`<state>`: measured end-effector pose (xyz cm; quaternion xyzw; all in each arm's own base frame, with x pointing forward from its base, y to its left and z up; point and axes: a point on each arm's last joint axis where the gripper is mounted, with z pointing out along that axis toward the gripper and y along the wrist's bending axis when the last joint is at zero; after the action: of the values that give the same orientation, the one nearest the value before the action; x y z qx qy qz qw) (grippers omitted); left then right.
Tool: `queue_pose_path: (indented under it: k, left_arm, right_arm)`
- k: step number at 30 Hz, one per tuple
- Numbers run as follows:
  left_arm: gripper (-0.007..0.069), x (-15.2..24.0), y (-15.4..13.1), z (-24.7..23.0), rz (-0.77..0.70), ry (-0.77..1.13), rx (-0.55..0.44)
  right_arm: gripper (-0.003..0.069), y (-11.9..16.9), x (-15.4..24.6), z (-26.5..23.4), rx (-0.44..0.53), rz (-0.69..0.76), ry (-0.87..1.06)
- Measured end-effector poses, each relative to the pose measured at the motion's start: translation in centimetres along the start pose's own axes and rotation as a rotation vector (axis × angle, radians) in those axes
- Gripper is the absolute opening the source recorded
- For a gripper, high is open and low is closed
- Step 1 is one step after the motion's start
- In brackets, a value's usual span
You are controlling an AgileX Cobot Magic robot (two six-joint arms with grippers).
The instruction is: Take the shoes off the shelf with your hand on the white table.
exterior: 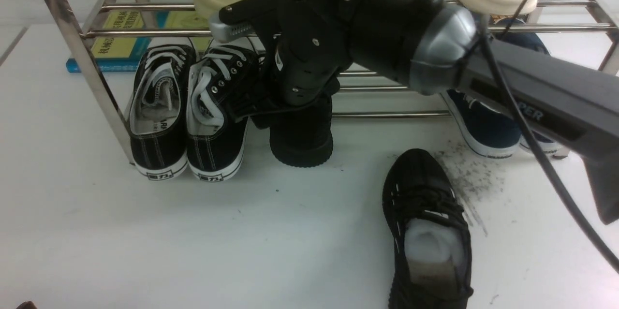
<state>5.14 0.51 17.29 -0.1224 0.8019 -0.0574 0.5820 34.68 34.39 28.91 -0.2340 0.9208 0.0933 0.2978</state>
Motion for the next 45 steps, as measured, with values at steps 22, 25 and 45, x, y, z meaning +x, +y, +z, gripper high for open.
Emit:
queue_pose_path:
  k: [22,25,45]
  left_arm:
    - [0.0239,0.0,0.0,0.0,0.001,0.0,0.0]
    - [0.0239,0.0,0.0,0.0,0.001,0.0,0.0]
    - [0.0239,0.0,0.0,0.0,0.001,-0.001,-0.001]
  right_arm:
    - [0.0192,-1.4,0.7,4.1,0.016,0.062,0.041]
    - [0.0013,-1.4,0.5,3.3,0.006,0.071,0.037]
    - [0.0002,2.0,2.4,-3.7,-0.096,0.013,0.265]
